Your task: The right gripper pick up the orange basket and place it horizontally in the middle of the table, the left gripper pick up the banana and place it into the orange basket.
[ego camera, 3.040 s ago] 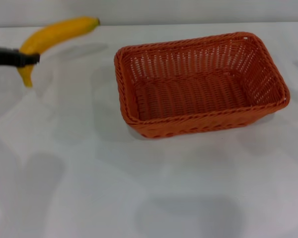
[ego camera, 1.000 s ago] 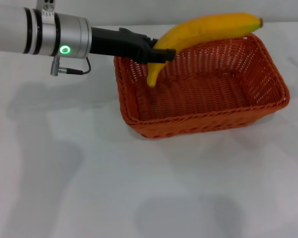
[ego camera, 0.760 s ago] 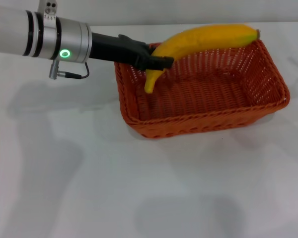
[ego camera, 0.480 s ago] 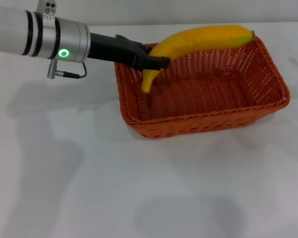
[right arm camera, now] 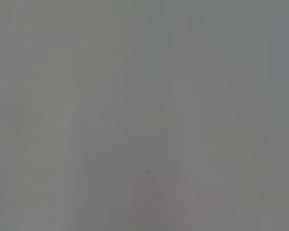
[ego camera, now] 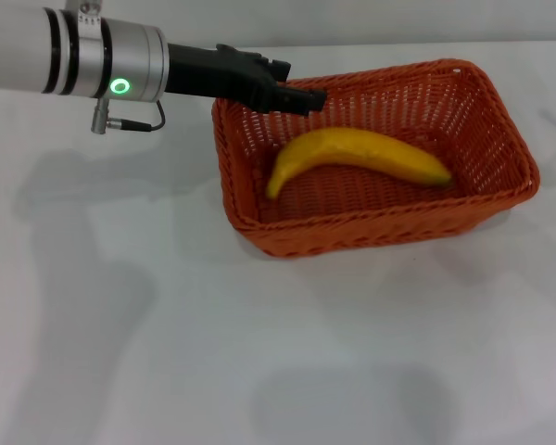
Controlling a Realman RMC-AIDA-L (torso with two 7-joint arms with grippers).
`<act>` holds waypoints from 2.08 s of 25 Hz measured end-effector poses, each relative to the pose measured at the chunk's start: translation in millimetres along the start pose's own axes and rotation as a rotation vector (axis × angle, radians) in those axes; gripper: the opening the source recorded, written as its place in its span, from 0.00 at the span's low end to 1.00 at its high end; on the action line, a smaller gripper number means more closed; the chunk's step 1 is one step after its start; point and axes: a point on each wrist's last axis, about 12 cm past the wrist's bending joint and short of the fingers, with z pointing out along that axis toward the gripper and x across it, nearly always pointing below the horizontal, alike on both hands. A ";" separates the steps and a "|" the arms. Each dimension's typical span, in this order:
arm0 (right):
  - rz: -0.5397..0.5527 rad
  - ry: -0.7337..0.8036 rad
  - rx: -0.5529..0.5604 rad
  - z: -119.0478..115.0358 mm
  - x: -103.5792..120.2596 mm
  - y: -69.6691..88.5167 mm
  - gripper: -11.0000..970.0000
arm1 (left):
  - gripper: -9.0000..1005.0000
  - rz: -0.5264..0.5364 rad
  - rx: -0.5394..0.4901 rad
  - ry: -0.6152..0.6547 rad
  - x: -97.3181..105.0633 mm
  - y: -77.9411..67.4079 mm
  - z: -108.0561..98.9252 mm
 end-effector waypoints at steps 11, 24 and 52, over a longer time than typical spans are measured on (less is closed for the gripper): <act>-0.012 0.004 0.005 -1.3 1.8 0.1 0.88 | 0.86 0.121 -0.104 -0.415 -2.1 6.1 -14.0; -0.002 0.014 0.031 -7.0 6.2 -1.0 0.88 | 0.86 0.103 -0.756 -1.159 81.6 -3.2 -77.0; -0.043 0.083 0.537 -73.1 13.4 -54.0 0.88 | 0.85 -0.037 -1.346 -0.701 204.3 -18.3 -98.3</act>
